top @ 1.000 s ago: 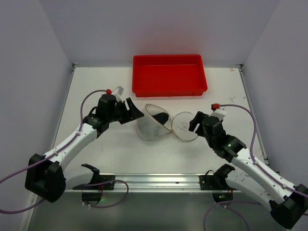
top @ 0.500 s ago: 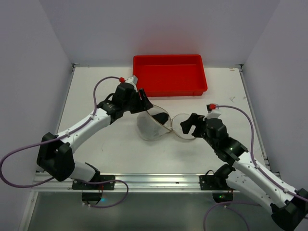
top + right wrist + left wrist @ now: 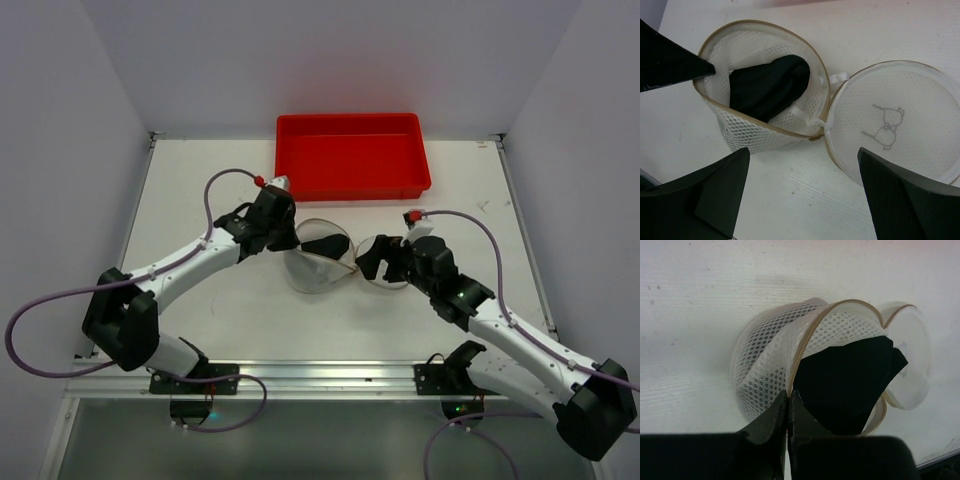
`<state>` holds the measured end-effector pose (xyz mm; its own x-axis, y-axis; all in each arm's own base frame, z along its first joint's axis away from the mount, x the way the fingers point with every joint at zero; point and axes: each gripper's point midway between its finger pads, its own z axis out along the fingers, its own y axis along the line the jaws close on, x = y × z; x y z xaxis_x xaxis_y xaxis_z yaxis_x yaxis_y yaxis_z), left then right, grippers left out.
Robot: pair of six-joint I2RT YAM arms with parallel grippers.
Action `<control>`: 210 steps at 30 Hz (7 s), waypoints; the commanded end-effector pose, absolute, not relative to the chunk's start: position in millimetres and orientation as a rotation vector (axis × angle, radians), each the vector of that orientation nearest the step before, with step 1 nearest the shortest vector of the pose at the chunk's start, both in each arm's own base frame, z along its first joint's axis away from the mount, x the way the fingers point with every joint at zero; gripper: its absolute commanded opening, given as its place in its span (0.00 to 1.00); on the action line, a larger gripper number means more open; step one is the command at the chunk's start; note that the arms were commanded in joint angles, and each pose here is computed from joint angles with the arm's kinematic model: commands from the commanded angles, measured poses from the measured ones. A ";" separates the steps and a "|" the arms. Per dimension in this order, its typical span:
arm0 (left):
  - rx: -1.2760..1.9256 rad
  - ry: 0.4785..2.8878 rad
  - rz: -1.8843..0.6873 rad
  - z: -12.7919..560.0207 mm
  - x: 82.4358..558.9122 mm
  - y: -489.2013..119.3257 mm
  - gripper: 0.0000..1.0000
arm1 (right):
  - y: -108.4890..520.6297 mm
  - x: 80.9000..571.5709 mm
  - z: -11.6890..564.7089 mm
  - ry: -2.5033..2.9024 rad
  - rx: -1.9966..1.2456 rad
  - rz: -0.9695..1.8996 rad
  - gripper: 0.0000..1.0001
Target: Unzip the laundry bag and remove the bra
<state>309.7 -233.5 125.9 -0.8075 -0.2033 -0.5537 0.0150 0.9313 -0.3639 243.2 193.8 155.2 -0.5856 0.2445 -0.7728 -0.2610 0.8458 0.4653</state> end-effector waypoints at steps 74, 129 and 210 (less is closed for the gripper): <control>-0.099 2.243 -0.530 200.3 269.4 -196.4 0.00 | 319.9 198.9 227.1 1.864 -0.771 1.135 0.00; -0.116 2.394 -0.544 124.5 243.9 -189.9 0.00 | 262.8 593.7 301.5 1.551 -0.085 0.598 0.00; -0.113 2.459 -0.520 99.7 229.6 -179.7 0.00 | 362.0 206.8 22.3 2.690 -0.605 0.427 0.73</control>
